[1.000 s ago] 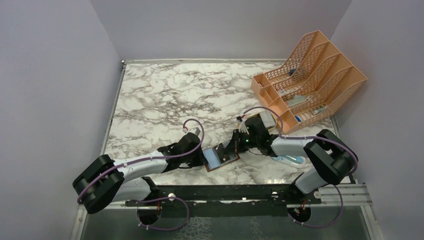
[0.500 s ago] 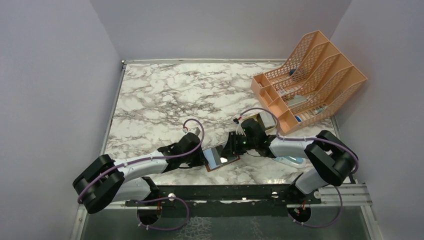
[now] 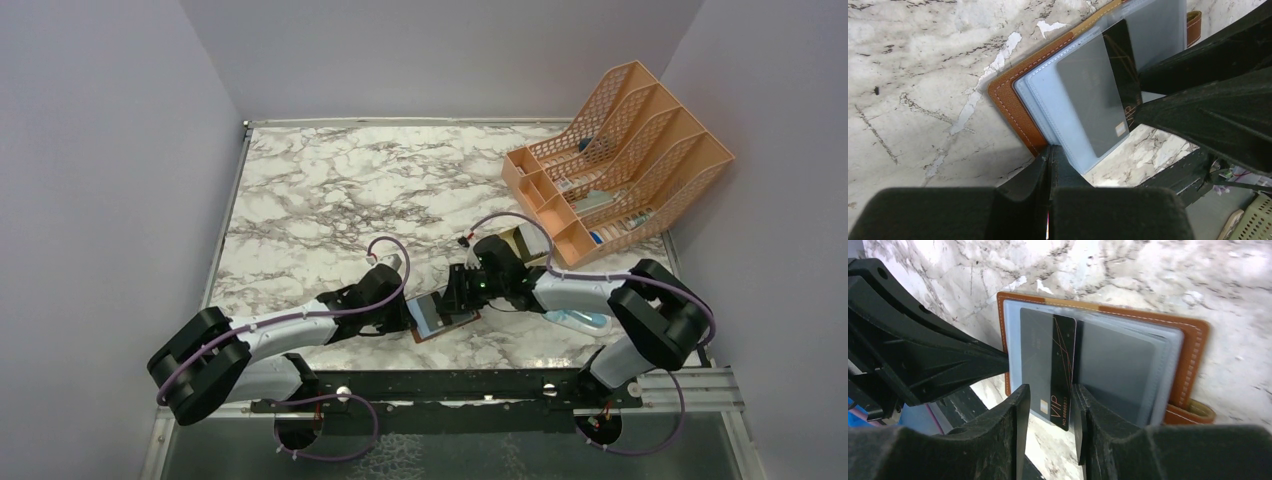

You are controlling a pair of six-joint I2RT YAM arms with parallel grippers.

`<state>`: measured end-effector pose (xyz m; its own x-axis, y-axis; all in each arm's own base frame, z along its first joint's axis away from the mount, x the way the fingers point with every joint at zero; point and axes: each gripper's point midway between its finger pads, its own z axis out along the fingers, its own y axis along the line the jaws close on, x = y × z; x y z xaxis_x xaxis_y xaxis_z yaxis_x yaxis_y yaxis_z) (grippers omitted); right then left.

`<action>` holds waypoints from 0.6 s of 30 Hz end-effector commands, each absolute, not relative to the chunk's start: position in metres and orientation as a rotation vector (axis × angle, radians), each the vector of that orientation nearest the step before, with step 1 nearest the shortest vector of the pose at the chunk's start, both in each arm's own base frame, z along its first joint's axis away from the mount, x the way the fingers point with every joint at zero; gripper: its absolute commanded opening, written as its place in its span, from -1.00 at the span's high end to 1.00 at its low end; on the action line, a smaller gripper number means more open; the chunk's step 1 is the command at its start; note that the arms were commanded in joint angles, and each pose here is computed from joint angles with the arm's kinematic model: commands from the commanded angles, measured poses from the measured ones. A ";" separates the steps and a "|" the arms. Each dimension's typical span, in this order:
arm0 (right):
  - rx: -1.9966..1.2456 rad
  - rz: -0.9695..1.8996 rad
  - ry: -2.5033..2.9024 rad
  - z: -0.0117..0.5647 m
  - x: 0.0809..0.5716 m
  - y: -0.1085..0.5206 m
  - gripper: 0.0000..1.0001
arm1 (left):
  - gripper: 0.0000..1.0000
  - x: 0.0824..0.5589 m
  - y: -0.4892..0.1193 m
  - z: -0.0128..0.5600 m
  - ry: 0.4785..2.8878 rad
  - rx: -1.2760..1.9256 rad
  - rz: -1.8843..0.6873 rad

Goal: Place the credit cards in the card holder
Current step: Insert the credit card into the card holder.

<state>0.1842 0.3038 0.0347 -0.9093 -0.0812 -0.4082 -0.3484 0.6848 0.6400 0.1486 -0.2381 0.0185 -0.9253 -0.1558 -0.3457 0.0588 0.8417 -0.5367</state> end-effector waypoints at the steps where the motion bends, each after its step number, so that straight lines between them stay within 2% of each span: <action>1: -0.485 1.069 2.532 0.032 0.175 0.319 0.29 | 1.00 0.145 -0.217 -0.001 2.692 -0.068 -0.627; 12: -0.548 1.027 2.528 0.034 0.167 0.321 0.48 | 1.00 0.154 -0.211 0.007 2.667 -0.080 -0.607; 14: -0.546 1.035 2.537 0.034 0.164 0.321 0.47 | 1.00 0.157 -0.208 0.010 2.656 -0.089 -0.598; 18: -0.520 1.009 2.547 0.039 0.165 0.318 0.31 | 1.00 0.163 -0.202 0.017 2.641 -0.102 -0.584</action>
<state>0.1642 0.3200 0.0289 -0.8748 -0.2099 -0.4367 -0.4551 0.6650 0.5921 0.1582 -0.2251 0.0198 -0.9155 -0.1727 -0.3634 0.0369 0.8634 -0.5032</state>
